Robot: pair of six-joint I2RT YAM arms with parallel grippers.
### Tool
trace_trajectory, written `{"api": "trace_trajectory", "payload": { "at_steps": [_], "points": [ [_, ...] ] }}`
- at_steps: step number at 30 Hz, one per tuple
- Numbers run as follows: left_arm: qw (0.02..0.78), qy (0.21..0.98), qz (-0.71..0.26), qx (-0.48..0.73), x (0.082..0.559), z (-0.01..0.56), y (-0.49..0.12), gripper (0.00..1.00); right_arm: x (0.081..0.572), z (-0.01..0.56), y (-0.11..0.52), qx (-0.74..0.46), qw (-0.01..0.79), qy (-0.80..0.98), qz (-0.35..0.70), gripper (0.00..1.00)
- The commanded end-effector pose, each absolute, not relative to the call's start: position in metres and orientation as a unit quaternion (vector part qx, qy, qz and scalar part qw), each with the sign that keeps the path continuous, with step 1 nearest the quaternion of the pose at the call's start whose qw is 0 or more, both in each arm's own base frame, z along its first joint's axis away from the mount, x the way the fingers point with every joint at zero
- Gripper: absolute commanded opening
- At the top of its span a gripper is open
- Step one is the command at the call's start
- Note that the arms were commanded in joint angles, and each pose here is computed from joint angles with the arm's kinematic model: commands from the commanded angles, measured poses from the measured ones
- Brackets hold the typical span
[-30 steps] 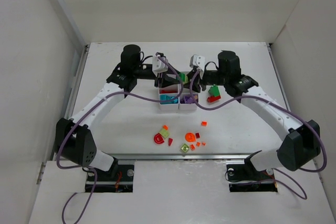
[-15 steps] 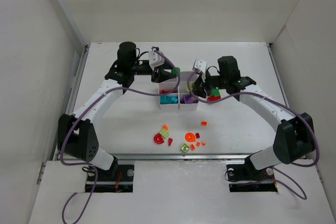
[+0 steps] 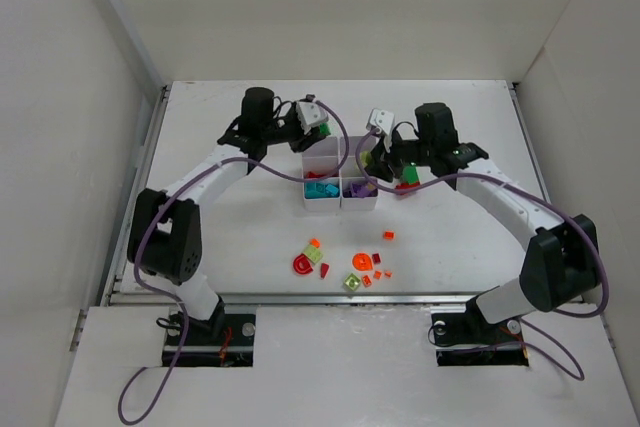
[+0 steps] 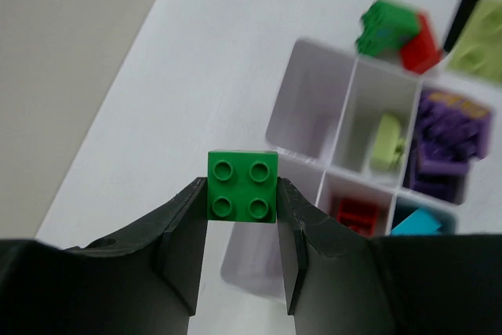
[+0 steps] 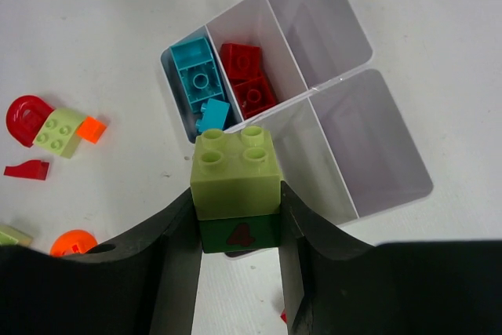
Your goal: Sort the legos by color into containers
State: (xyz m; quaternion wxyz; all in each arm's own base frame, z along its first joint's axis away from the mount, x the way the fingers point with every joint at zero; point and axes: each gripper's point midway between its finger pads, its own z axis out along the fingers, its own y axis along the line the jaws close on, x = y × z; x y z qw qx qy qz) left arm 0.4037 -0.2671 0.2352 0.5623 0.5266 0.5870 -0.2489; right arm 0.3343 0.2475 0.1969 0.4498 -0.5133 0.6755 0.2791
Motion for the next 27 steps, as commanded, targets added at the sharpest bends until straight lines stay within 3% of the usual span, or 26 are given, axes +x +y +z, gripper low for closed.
{"api": "trace_trajectory", "payload": {
  "at_steps": [1,3,10,14,15,20,25,27],
  "points": [
    [0.563,0.605,-0.144,0.544,0.432,0.211,-0.247,0.00,0.344,0.220,0.251,-0.514,0.475,0.660,0.274,0.00],
    [0.560,0.584,-0.132,0.573,0.432,0.206,-0.248,0.07,0.345,0.221,0.251,-0.515,0.478,0.657,0.273,0.00],
    [0.533,0.575,-0.150,0.602,0.417,0.194,-0.249,0.16,0.345,0.215,0.253,-0.515,0.470,0.660,0.278,0.00],
    [0.509,0.572,-0.160,0.623,0.404,0.178,-0.251,0.49,0.348,0.215,0.254,-0.515,0.470,0.660,0.278,0.00],
    [0.510,0.570,-0.158,0.625,0.404,0.178,-0.251,0.62,0.348,0.215,0.254,-0.515,0.470,0.660,0.278,0.00],
    [0.533,0.594,-0.142,0.585,0.418,0.198,-0.251,0.94,0.345,0.219,0.255,-0.514,0.473,0.657,0.283,0.00],
    [0.568,0.568,-0.175,0.569,0.417,0.248,-0.254,0.94,0.344,0.236,0.254,-0.516,0.492,0.644,0.278,0.00],
    [0.561,0.526,-0.226,0.598,0.391,0.263,-0.262,0.91,0.344,0.236,0.254,-0.516,0.492,0.644,0.278,0.00]
  ]
}}
